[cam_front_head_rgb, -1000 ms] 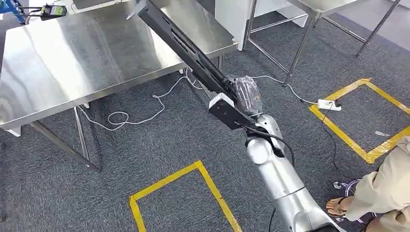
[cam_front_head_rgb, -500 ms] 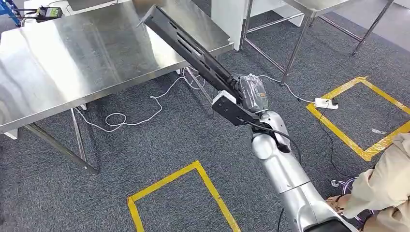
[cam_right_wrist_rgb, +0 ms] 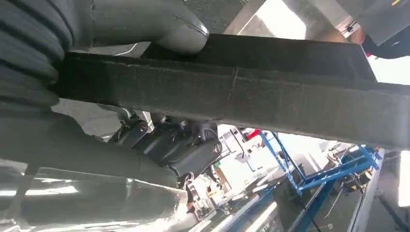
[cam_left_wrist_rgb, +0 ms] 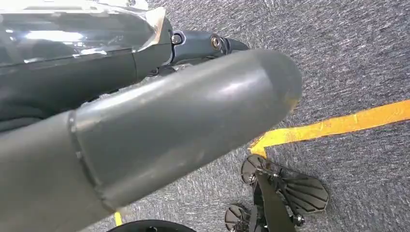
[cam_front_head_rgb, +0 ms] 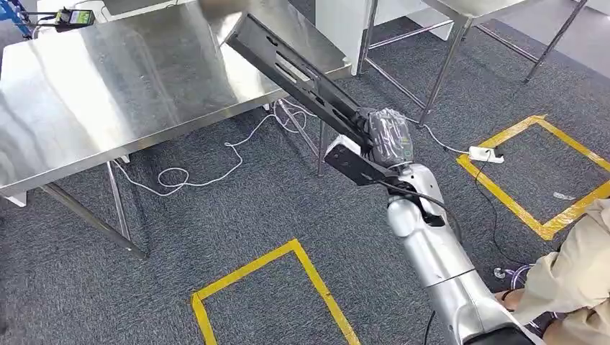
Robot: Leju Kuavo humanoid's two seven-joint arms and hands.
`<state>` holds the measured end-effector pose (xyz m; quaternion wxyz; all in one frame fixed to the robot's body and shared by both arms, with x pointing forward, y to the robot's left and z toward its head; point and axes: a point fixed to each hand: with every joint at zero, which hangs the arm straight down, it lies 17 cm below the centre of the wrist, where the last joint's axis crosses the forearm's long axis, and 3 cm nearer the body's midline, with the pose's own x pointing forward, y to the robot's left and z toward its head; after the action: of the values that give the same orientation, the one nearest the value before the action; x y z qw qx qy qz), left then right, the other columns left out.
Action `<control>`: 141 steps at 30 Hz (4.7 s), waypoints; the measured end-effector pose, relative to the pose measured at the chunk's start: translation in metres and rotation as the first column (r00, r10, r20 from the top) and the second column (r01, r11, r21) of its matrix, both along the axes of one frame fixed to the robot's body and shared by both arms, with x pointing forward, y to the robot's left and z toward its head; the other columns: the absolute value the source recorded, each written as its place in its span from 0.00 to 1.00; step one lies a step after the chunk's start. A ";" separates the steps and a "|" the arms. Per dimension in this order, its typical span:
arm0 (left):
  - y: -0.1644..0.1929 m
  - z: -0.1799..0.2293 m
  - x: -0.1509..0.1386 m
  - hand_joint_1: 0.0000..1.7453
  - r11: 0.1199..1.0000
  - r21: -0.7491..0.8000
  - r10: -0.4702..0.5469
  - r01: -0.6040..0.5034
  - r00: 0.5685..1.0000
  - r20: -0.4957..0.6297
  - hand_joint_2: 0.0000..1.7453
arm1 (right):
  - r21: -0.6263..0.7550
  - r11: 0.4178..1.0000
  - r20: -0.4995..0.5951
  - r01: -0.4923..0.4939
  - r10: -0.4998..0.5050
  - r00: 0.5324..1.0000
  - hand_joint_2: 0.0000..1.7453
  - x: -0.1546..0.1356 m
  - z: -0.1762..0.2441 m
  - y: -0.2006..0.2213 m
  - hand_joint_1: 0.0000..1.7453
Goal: Take the parts from the cabinet and place them on the table.
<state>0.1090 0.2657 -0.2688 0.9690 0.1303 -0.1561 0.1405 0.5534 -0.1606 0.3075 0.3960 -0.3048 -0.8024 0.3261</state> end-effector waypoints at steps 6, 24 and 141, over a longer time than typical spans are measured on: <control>0.000 0.000 0.001 0.00 1.000 -0.001 -0.003 0.003 1.000 0.006 0.00 | -0.017 1.000 -0.008 0.008 -0.008 1.000 1.00 -0.002 -0.010 -0.009 1.00; 0.001 0.001 0.004 0.00 1.000 -0.009 -0.007 0.007 1.000 0.018 0.00 | -0.032 0.999 0.009 0.016 -0.015 1.000 1.00 -0.009 -0.012 -0.019 1.00; 0.012 0.001 0.004 0.00 0.999 0.011 0.041 -0.042 0.999 0.018 0.00 | -0.003 0.999 0.049 -0.033 0.033 0.998 1.00 -0.002 0.010 0.007 1.00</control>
<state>0.1127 0.2774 -0.2679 0.9636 0.1378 -0.1629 0.1609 0.5509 -0.1540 0.3179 0.3706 -0.2998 -0.8163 0.3261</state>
